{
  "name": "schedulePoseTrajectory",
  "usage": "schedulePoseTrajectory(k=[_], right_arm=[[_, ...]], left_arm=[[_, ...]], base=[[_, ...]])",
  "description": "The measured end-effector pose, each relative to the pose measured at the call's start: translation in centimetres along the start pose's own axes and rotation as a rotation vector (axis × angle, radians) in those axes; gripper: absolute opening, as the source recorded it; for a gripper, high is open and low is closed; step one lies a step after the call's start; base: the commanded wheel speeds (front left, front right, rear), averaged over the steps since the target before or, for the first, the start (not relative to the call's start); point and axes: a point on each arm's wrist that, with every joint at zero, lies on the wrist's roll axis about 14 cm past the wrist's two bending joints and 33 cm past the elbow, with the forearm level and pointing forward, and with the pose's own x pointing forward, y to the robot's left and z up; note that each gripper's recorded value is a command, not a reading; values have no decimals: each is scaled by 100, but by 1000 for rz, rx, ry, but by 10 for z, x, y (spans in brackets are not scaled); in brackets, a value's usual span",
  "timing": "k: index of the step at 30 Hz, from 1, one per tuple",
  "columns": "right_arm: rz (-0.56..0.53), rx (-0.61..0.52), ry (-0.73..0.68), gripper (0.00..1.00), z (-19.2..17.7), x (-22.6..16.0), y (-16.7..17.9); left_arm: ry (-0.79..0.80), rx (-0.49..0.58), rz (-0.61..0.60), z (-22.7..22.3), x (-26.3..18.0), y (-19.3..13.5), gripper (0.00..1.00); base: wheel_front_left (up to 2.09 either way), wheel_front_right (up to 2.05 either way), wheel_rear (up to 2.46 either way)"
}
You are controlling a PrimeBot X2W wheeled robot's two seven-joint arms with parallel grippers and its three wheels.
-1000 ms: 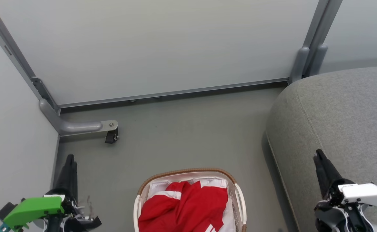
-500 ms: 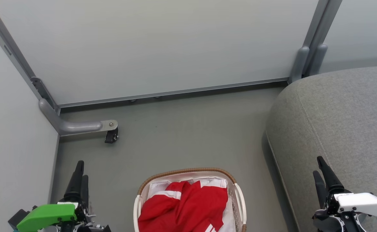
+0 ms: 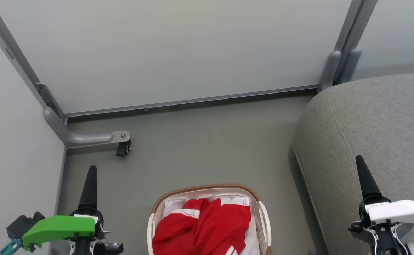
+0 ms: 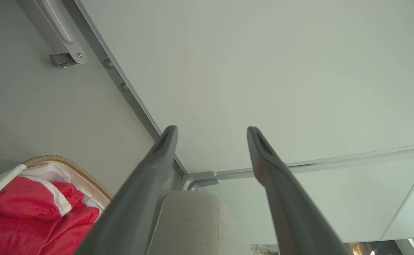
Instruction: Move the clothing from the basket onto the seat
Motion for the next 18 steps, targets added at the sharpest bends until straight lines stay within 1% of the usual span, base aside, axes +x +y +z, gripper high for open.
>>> schedulePoseTrajectory(k=[8,13,18], right_arm=[[50,-206,-3,100,-1,2,15],[58,-323,15,100,-9,0,16],[66,-415,25,100,-13,-1,16]], left_arm=[[-1,155,-37,-3,1,-11,100],[-8,246,-55,-3,2,-16,100],[-8,348,-64,-5,2,-18,100]], base=[[0,0,0],[0,0,0],[0,0,0]])
